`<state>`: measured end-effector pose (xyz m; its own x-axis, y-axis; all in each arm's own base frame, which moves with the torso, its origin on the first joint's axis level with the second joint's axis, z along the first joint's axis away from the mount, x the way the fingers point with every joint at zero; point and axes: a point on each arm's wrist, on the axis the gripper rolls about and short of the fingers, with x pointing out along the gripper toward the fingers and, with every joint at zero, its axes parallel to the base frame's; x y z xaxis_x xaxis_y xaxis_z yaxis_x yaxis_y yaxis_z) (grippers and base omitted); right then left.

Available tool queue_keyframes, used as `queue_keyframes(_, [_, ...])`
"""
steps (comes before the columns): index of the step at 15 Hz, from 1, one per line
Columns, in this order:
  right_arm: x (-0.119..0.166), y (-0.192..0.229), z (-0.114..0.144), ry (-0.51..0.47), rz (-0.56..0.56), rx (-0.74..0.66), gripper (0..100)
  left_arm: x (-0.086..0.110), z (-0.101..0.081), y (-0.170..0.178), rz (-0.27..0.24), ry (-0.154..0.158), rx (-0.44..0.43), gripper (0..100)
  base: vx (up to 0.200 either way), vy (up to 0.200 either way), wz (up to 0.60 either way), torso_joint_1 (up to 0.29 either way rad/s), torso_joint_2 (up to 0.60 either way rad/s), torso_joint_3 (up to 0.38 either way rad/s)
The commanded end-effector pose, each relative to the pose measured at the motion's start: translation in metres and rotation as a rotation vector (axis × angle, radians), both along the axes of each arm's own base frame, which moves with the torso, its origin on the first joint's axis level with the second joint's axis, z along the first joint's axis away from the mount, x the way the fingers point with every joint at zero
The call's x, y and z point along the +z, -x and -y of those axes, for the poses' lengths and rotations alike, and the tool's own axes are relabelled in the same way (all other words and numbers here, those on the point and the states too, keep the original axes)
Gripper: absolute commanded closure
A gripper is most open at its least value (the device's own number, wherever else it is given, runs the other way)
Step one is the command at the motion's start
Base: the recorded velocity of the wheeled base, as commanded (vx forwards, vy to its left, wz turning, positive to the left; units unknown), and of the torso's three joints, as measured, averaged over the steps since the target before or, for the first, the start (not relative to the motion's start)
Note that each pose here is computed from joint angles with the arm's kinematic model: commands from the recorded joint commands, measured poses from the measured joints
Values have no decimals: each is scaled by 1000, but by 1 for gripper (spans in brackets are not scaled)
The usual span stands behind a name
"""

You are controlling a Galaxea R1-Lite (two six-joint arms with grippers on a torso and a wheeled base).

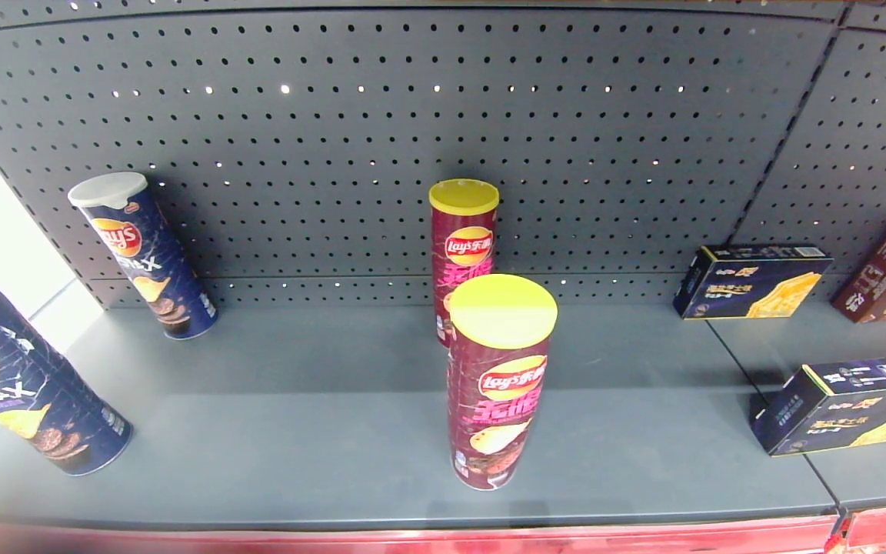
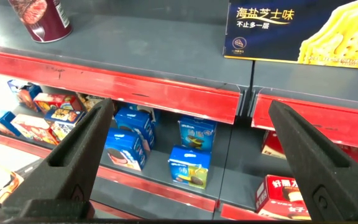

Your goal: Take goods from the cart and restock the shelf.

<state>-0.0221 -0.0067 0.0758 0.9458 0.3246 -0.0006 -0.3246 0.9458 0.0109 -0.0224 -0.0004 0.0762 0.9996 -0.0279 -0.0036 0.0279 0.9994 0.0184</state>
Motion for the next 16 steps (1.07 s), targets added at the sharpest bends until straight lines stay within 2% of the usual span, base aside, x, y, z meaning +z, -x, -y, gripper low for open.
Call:
queue_keyframes(1, [0,0,0,0,-1,1,0,0,0,0,-4,0,0,0,0,0,0,0,0,0])
queue_keyframes(6, [0,0,0,20,4,21,0,0,0,0,-6,0,0,0,0,0,0,0,0,0])
queue_keyframes(7, [10,1,1,18,25,36,0,0,0,0,-6,2,2,0,0,0,0,0,0,0])
queue_keyframes(8, [66,0,1,-6,46,31,0,0,0,0,-6,0,0,0,0,0,0,0,0,0])
queue_keyframes(9, [84,-12,-3,4,-14,36,0,0,0,0,-4,3,2,0,0,0,0,0,0,0])
queue_keyframes(10, [108,-18,-6,14,6,71,0,0,0,0,-6,0,2,0,0,0,0,0,0,0])
queue_keyframes(13, [122,-36,-15,76,-48,155,0,0,0,0,-6,2,2,0,0,0,0,0,0,0])
queue_keyframes(16, [129,-69,-34,125,-159,314,0,0,0,0,-4,2,2,0,0,0,0,0,0,0])
